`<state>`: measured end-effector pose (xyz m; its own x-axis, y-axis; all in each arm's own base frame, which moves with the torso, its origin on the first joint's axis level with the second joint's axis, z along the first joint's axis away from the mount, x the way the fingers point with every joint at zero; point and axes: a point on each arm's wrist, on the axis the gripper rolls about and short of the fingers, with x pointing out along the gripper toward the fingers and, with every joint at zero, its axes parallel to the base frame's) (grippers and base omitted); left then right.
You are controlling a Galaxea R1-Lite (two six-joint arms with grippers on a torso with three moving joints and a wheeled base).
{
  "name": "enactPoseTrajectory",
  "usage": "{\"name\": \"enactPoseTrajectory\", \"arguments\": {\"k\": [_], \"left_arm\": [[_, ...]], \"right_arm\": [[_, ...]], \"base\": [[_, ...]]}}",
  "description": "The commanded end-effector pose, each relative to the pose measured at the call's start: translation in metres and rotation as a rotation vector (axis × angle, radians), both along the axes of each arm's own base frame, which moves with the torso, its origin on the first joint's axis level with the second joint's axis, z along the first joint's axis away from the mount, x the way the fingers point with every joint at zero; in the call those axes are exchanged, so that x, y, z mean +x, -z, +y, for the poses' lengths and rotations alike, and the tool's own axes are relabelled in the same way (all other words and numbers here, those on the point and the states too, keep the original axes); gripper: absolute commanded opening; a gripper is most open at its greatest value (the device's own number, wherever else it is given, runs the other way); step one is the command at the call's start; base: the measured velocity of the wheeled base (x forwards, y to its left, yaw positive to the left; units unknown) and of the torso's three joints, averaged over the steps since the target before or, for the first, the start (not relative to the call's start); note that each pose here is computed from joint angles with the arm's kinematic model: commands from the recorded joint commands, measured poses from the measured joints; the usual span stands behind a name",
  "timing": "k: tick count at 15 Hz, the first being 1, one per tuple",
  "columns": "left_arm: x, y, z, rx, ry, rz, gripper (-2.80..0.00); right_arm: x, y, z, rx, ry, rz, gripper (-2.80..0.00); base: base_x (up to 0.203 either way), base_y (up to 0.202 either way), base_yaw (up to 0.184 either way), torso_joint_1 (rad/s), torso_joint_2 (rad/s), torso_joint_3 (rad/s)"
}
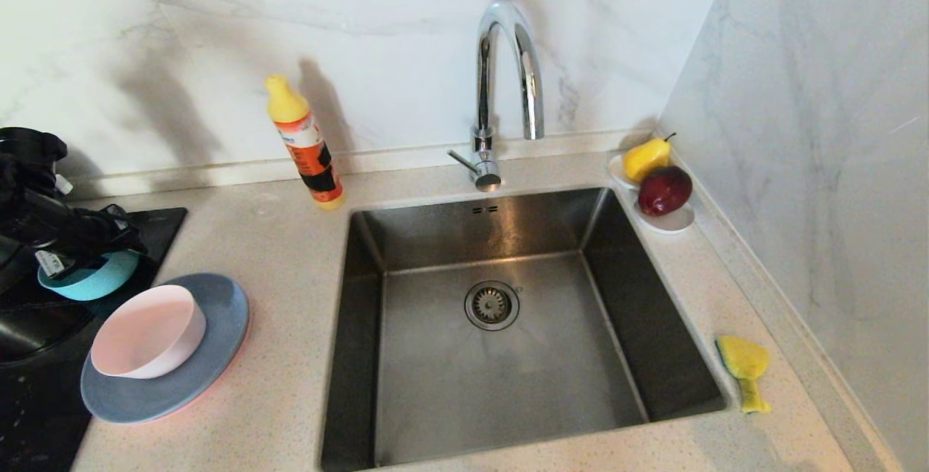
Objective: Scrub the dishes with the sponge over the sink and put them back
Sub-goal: Place the bowl on the bowl
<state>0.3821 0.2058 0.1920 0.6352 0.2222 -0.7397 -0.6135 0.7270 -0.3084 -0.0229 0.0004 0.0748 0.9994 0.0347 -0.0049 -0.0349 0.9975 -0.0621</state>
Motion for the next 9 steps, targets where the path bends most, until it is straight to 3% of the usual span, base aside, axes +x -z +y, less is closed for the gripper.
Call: {"name": "enactPoseTrajectory", "arguments": {"k": [1, 5, 9], "left_arm": [[-0.007, -0.01, -0.003, 0.002, -0.002, -0.003, -2.8], [-0.012, -0.023, -0.006, 0.017, -0.001, -0.028, -2.8], [-0.044, -0.074, -0.031, 0.044, 0.027, -0.077, -2.8]], "right_arm": [[0.0, 0.0, 0.0, -0.001, -0.001, -0.002, -2.8], [0.0, 0.0, 0.0, -0.001, -0.001, -0.001, -2.8], [0.0, 0.0, 0.0, -0.001, -0.001, 0.0, -2.8]], "base": [[0.0, 0.0, 0.0, 0.0, 0.0, 0.0], [0.0, 0.0, 0.0, 0.0, 0.0, 0.0], [0.0, 0.0, 0.0, 0.0, 0.0, 0.0]]}}
